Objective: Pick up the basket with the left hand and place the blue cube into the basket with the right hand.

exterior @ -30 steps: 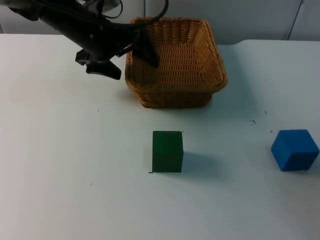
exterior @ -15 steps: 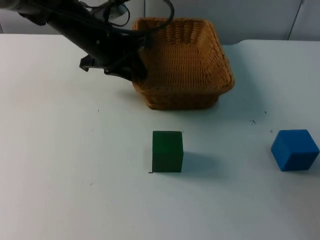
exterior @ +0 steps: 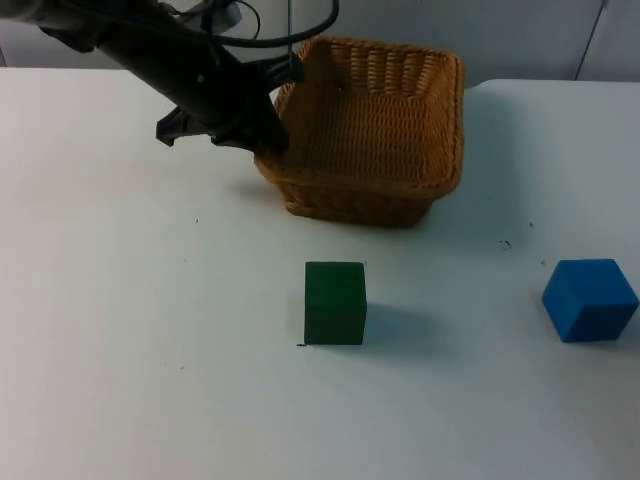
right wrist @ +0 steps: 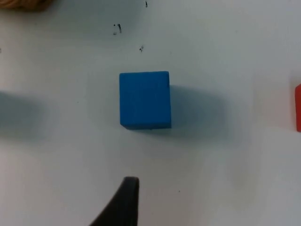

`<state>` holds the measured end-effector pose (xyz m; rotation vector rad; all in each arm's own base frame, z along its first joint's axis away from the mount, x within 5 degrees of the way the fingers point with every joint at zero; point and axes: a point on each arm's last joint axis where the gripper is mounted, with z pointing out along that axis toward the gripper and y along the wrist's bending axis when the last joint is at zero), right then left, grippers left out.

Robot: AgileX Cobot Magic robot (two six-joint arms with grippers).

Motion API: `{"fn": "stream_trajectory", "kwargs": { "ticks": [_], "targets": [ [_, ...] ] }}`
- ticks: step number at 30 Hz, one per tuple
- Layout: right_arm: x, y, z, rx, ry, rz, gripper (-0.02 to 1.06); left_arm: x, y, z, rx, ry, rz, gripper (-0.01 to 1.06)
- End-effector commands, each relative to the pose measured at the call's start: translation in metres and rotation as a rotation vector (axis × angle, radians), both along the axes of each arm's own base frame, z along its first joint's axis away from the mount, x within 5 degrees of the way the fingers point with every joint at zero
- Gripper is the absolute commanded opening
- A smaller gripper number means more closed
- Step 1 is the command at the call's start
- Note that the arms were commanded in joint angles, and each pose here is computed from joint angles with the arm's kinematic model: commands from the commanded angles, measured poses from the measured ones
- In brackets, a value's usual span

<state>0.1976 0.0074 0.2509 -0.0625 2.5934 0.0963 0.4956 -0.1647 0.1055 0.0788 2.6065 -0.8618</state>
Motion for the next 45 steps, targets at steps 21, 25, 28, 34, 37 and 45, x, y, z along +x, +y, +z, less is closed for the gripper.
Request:
{"fn": "stream_trajectory", "kwargs": {
  "ticks": [21,25,28,34,37,45],
  "targets": [
    [0.002,0.0,0.003,0.002,-0.014,0.002,1.03,-0.037,0.009,0.129,-0.073,-0.07,0.091,0.0],
    [0.002,0.0,0.003,0.002,-0.014,0.002,1.03,-0.067,0.023,0.132,-0.042,-0.076,0.128,0.0],
    [0.002,0.0,0.003,0.002,-0.014,0.002,1.03,-0.084,0.035,0.127,-0.034,-0.065,0.167,0.0],
    [0.002,0.001,0.003,0.026,-0.014,-0.007,1.03,-0.127,0.066,0.12,-0.052,-0.058,0.191,0.0],
    [0.0,0.003,0.003,0.045,0.004,-0.004,1.03,-0.147,0.077,0.114,-0.084,-0.046,0.211,0.0],
    [-0.003,0.019,0.001,0.049,0.043,0.069,1.03,-0.212,0.114,0.086,-0.055,-0.034,0.245,0.0]
  ]
}}
